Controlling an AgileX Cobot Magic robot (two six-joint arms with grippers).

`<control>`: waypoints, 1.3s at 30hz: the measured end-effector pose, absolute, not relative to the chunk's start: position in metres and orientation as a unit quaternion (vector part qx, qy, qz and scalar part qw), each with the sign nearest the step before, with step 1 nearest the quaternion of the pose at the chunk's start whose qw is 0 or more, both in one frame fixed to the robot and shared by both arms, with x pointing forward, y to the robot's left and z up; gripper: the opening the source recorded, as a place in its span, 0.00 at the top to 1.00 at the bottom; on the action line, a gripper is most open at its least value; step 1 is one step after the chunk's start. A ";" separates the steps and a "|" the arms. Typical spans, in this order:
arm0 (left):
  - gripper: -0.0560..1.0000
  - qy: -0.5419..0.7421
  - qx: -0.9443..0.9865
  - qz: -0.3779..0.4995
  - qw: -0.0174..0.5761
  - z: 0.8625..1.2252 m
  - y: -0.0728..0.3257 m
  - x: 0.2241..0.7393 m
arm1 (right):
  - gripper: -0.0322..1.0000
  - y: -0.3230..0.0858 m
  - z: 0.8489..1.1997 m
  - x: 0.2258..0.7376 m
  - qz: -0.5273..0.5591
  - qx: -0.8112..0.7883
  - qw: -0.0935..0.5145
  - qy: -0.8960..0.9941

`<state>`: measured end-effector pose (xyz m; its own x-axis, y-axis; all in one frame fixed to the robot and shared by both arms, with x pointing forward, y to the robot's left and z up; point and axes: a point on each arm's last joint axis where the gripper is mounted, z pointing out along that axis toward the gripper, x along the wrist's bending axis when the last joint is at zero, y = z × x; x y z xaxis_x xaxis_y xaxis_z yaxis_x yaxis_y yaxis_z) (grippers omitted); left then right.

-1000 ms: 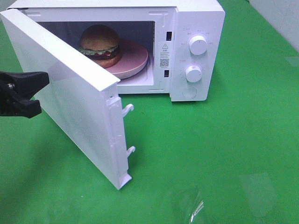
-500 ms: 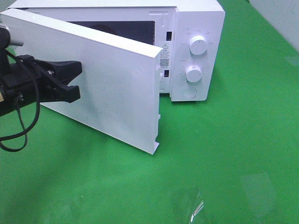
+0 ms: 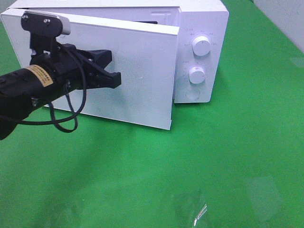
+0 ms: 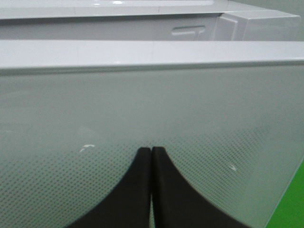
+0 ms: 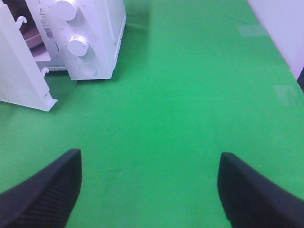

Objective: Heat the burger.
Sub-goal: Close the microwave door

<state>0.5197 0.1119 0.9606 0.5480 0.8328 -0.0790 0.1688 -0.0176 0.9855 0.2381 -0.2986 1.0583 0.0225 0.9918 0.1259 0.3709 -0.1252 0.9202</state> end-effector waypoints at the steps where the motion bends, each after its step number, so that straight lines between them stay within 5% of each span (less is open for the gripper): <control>1: 0.95 0.383 0.651 0.286 0.590 0.961 0.105 0.524 | 0.24 -0.299 1.058 0.238 0.428 0.616 0.363 0.553; 39: 0.95 0.396 0.652 0.308 0.568 0.964 0.027 0.581 | 0.24 -0.299 1.058 0.238 0.428 0.616 0.363 0.553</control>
<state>0.5814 0.0268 0.9635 0.4967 0.8666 -0.0475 0.1658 -0.0410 0.9853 0.2381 -0.2986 1.0583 0.0225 0.9918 0.1259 0.3709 -0.1252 0.9202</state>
